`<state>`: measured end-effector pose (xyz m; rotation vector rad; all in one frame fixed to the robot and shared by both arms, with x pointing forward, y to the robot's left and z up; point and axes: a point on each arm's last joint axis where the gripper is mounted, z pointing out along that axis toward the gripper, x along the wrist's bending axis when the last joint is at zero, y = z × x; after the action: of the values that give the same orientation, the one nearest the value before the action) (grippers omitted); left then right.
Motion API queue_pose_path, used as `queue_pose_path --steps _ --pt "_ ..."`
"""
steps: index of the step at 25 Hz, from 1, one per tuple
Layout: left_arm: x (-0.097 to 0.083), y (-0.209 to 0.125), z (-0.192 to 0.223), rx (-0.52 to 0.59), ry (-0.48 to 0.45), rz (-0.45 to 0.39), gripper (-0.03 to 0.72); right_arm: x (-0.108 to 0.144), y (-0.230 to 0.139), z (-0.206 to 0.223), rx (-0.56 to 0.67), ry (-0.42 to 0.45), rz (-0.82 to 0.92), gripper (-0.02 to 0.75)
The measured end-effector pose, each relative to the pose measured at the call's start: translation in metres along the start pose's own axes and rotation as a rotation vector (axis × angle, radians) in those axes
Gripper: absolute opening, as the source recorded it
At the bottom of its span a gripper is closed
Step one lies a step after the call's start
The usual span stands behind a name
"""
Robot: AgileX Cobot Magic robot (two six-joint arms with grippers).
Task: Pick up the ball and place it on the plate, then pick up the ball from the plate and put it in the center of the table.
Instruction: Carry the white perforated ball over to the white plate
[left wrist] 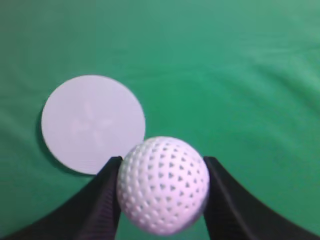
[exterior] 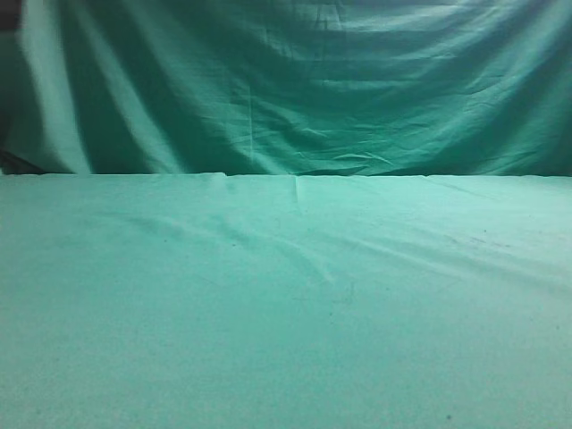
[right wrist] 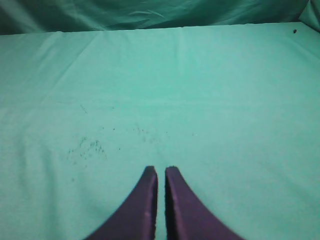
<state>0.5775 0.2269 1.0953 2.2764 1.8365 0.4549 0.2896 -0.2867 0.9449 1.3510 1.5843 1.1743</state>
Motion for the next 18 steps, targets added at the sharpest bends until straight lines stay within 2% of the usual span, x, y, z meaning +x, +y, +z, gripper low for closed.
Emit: queue_pose_path --steps 4,7,10,13,15,18 --pt "0.037 -0.038 0.002 -0.046 0.033 -0.1 0.328 0.0 0.0 0.0 0.0 0.0 0.0 0.0" --pt "0.064 -0.06 0.017 -0.042 0.065 -0.188 0.328 0.0 0.0 0.0 0.0 0.0 0.0 0.0" --pt "0.082 -0.075 0.034 -0.027 0.082 -0.25 0.328 0.0 0.0 0.0 0.0 0.0 0.0 0.0" --pt "0.09 -0.077 0.041 -0.055 0.095 -0.272 0.328 0.0 0.0 0.0 0.0 0.0 0.0 0.0" --pt "0.092 -0.073 0.048 -0.077 0.107 -0.258 0.328 0.0 0.0 0.0 0.0 0.0 0.0 0.0" --pt "0.095 -0.069 0.07 -0.046 0.125 -0.224 0.328 0.0 0.0 0.0 0.0 0.0 -0.002 0.0"
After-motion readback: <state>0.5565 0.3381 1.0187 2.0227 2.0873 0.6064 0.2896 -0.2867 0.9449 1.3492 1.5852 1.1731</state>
